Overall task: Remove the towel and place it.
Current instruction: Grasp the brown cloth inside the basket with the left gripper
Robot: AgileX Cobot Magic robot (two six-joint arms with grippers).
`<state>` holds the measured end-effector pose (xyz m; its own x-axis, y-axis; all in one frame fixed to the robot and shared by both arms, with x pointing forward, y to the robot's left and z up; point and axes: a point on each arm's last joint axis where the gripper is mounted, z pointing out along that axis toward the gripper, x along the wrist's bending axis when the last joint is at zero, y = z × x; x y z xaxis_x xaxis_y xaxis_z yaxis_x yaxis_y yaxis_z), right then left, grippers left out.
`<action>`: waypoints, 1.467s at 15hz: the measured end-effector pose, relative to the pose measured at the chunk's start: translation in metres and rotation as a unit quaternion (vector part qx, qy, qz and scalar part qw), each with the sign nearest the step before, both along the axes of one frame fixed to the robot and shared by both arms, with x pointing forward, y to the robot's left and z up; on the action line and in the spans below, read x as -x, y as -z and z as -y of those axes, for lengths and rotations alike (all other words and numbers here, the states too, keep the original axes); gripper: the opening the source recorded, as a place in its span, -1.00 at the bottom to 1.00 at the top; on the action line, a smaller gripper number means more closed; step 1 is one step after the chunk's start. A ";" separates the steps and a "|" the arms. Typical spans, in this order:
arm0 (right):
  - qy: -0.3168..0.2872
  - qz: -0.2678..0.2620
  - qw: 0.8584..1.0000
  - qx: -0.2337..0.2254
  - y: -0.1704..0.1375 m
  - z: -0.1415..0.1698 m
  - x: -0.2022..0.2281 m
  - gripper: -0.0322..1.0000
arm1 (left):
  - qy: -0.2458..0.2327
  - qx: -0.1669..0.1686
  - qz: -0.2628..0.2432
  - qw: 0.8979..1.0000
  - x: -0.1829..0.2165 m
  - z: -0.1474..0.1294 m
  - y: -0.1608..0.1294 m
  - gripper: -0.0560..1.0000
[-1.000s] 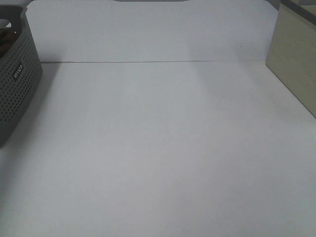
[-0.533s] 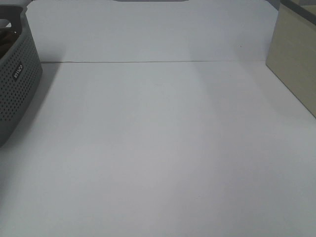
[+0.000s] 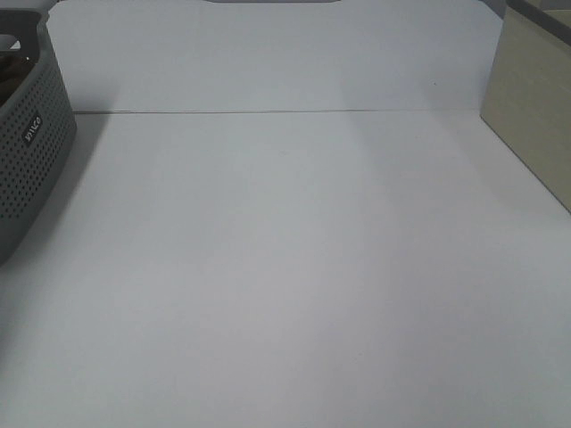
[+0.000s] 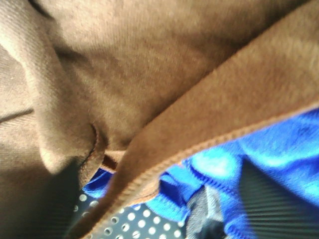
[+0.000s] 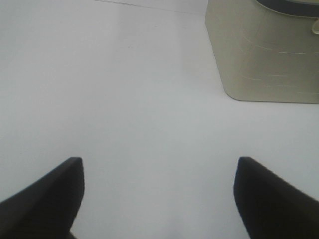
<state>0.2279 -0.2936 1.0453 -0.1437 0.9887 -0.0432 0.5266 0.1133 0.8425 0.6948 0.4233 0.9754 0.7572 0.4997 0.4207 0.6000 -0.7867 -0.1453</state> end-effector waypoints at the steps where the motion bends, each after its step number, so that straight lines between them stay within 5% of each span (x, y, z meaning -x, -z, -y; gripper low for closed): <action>1: 0.000 0.000 1.000 0.000 0.000 0.000 0.000 0.60 | 0.003 -0.010 -0.002 1.000 0.000 -0.001 -0.001 -0.26; 3: 0.000 0.000 1.000 0.000 0.000 0.000 0.000 0.60 | 0.006 -0.016 -0.004 1.000 0.000 -0.002 -0.001 -0.50; 6: 0.000 0.000 1.000 0.000 0.000 0.000 0.000 0.60 | 0.006 -0.016 -0.004 1.000 0.000 -0.002 -0.001 -0.57; 10: 0.000 0.000 1.000 0.000 0.000 0.000 0.000 0.60 | 0.023 -0.032 0.006 0.999 -0.002 0.012 -0.012 -0.89; 16: 0.000 0.000 1.000 0.000 0.000 0.000 0.000 0.60 | 0.058 -0.033 0.125 0.990 0.017 0.073 -0.111 -0.89; 22: 0.000 0.000 1.000 0.000 0.000 0.000 0.000 0.60 | 0.101 0.005 0.253 0.962 0.066 0.146 -0.202 -0.89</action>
